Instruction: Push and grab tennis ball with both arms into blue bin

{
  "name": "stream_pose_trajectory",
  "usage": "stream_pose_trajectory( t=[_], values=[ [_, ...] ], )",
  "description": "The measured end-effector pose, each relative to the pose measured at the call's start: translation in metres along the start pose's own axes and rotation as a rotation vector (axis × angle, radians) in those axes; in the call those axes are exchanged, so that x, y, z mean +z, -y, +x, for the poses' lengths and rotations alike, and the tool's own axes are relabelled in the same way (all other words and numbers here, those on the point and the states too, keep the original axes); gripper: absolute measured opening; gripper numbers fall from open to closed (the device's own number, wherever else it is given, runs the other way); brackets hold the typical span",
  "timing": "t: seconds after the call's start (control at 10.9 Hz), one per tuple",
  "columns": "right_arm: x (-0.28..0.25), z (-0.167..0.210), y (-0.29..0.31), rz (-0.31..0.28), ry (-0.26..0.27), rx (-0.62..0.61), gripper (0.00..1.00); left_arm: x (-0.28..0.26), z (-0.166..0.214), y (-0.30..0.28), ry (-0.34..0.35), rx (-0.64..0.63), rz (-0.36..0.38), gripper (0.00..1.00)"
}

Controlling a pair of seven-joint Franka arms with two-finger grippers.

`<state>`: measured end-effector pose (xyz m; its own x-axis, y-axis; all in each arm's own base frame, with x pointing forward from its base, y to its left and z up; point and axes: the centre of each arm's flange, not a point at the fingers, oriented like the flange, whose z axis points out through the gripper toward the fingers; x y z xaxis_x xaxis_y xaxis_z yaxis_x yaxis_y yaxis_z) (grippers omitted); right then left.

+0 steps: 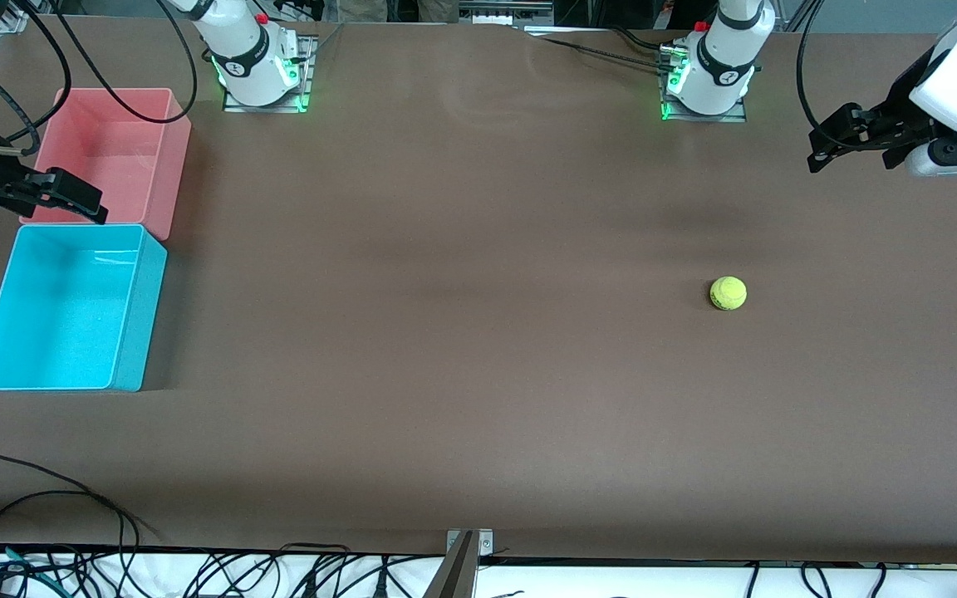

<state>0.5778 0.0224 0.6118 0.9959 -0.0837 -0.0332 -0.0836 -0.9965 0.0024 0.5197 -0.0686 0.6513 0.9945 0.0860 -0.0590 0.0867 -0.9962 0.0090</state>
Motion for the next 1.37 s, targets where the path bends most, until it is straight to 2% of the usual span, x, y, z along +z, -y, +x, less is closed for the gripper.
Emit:
stream_pose_trajectory(
  t=[1.37],
  values=[
    [0.0004, 0.0005, -0.0026, -0.005, 0.000, -0.012, 1.00, 0.0000, 0.0001, 0.0005, 0.000, -0.001, 0.000, 1.00]
  ],
)
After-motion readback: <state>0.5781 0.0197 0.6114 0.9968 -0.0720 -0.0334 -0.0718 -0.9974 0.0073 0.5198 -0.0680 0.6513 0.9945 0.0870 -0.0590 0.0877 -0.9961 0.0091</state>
